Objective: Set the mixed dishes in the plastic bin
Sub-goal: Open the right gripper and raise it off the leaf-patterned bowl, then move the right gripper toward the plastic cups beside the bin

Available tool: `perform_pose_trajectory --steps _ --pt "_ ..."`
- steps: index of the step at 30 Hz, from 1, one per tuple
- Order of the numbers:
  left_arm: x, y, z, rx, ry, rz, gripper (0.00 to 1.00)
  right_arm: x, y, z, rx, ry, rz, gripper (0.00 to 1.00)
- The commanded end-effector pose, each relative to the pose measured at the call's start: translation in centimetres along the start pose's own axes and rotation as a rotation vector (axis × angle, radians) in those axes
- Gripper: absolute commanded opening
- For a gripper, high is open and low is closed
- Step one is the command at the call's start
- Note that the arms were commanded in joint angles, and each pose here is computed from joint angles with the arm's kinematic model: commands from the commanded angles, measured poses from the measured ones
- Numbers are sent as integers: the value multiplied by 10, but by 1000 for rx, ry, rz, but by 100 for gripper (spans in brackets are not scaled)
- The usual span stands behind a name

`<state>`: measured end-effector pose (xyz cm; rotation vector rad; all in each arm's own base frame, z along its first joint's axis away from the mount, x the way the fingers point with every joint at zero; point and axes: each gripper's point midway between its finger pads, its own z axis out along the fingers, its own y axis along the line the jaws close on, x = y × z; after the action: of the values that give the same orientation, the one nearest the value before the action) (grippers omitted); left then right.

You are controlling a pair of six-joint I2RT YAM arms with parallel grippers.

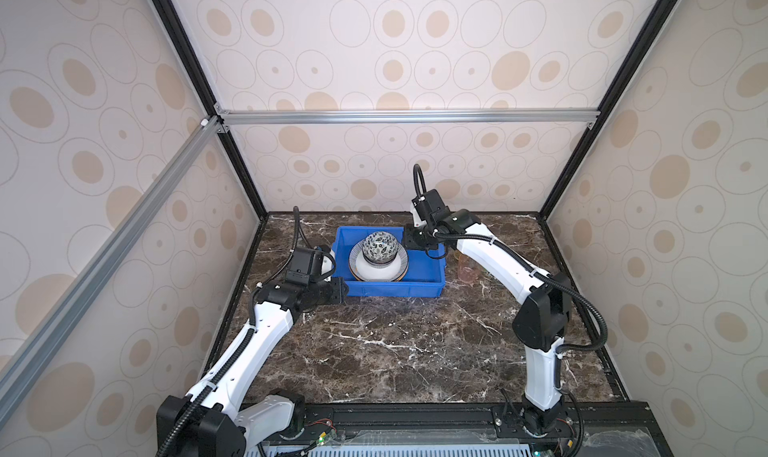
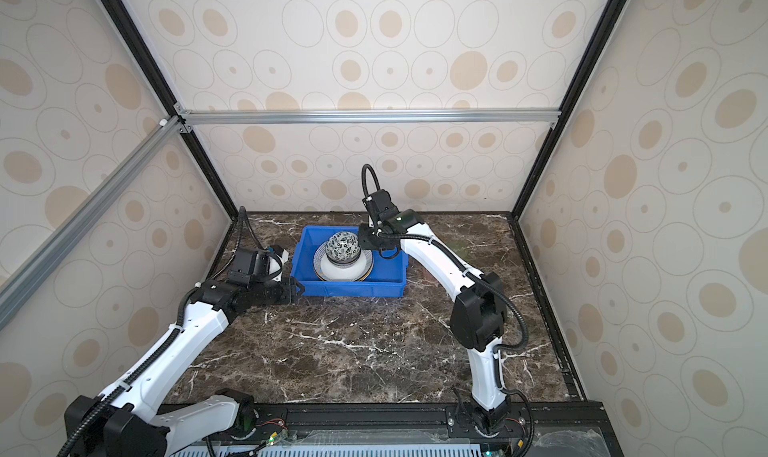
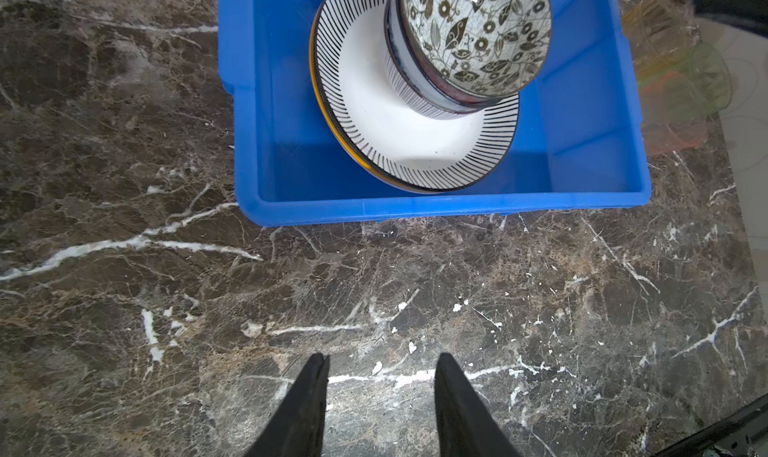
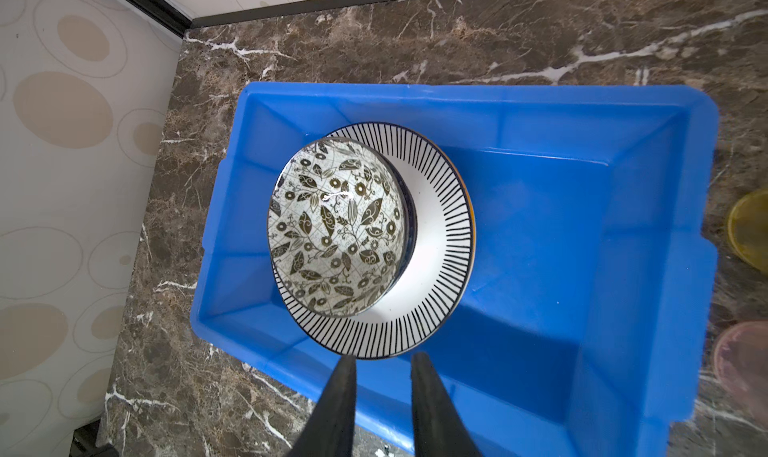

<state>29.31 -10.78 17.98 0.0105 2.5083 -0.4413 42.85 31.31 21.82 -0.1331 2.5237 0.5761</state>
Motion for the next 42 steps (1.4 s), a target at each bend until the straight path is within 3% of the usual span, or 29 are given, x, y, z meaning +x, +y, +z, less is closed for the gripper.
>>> perform_pose_trajectory --steps 1,16,42 --pt "-6 0 -11 -4 -22 -19 43 2 -1 -21 12 -33 -37 27" --pt "-12 -4 -15 7 -34 -56 43 28 -40 -64 76 -93 -35 29" --pt "-13 -8 -15 21 -28 -84 43 63 -140 -107 234 -151 144 32"
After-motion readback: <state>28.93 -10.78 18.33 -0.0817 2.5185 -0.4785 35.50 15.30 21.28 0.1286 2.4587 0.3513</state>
